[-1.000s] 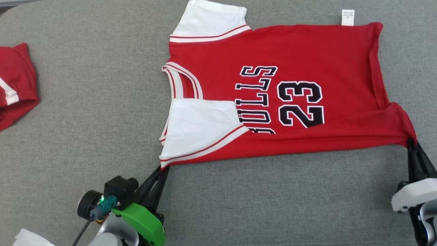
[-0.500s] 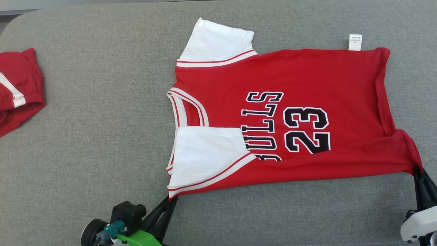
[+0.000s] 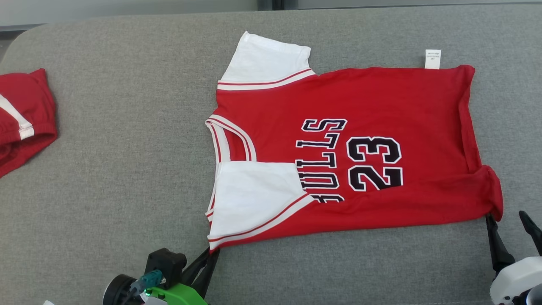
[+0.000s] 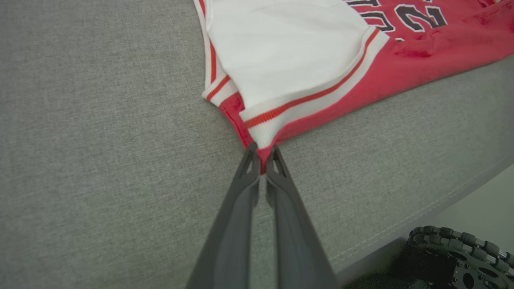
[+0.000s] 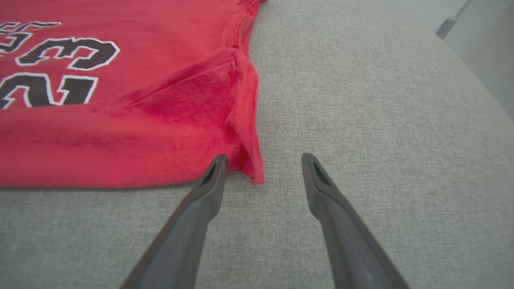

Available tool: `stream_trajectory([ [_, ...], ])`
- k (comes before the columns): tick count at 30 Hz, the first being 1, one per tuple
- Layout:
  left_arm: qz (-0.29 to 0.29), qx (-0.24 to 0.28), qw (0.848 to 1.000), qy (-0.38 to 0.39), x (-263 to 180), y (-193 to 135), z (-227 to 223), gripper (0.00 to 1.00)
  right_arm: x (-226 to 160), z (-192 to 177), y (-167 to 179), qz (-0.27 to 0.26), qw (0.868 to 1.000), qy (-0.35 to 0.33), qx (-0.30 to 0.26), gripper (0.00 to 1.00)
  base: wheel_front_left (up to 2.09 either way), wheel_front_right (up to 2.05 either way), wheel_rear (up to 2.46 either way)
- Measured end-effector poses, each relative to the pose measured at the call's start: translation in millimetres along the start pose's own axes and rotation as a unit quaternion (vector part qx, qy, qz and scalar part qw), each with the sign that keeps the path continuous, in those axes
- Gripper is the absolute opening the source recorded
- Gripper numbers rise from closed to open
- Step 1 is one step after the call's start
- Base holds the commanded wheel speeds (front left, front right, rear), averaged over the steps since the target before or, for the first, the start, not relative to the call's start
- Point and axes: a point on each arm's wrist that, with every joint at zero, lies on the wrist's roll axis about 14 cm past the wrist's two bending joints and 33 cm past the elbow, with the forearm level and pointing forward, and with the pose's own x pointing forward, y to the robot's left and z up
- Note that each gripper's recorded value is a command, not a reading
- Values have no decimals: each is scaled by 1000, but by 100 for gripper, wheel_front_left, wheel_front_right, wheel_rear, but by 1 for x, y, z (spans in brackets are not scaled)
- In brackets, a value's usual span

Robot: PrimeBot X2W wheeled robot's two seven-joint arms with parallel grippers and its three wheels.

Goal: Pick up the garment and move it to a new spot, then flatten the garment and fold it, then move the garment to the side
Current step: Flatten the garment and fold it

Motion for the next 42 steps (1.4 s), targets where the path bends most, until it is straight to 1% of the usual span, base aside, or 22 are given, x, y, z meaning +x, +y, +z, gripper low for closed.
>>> stream_trajectory([
  [4,20,1,1000,-8,-2,6,5,100,-9,2,-8,-10,1000,-5,-7,100,0,0,0],
  [6,29,1,999,-22,-5,9,13,100,-11,10,-9,-12,1000,-23,-9,100,0,0,0],
  [11,36,4,992,-122,-16,7,71,100,-15,30,-3,-11,998,-67,-1,100,0,0,0],
  [14,35,11,987,-156,-22,7,96,100,-12,41,7,-6,996,-90,8,100,0,0,0],
  [16,37,39,986,-157,-20,11,107,100,-9,44,11,0,995,-99,6,100,0,0,0],
  [22,14,78,978,-195,2,18,165,100,11,54,35,30,993,-117,5,100,0,0,0],
  [24,3,93,978,-186,16,22,181,100,18,56,39,33,992,-121,6,100,0,0,0],
  [28,-21,120,985,-121,49,31,198,100,32,58,48,46,991,-122,2,100,0,0,0],
  [31,-16,175,981,-82,69,42,221,100,42,58,55,59,991,-122,-2,100,0,0,0],
  [33,-17,189,980,-58,84,45,233,100,49,57,57,63,991,-120,-7,100,0,0,0],
  [35,-21,191,981,-32,101,45,241,100,57,56,60,68,991,-118,-8,100,0,0,0],
  [37,-27,177,984,-8,116,48,245,100,64,54,64,72,991,-115,-4,100,0,0,0],
  [42,-25,157,984,77,155,63,233,100,77,39,66,68,993,-96,10,100,0,0,0],
])
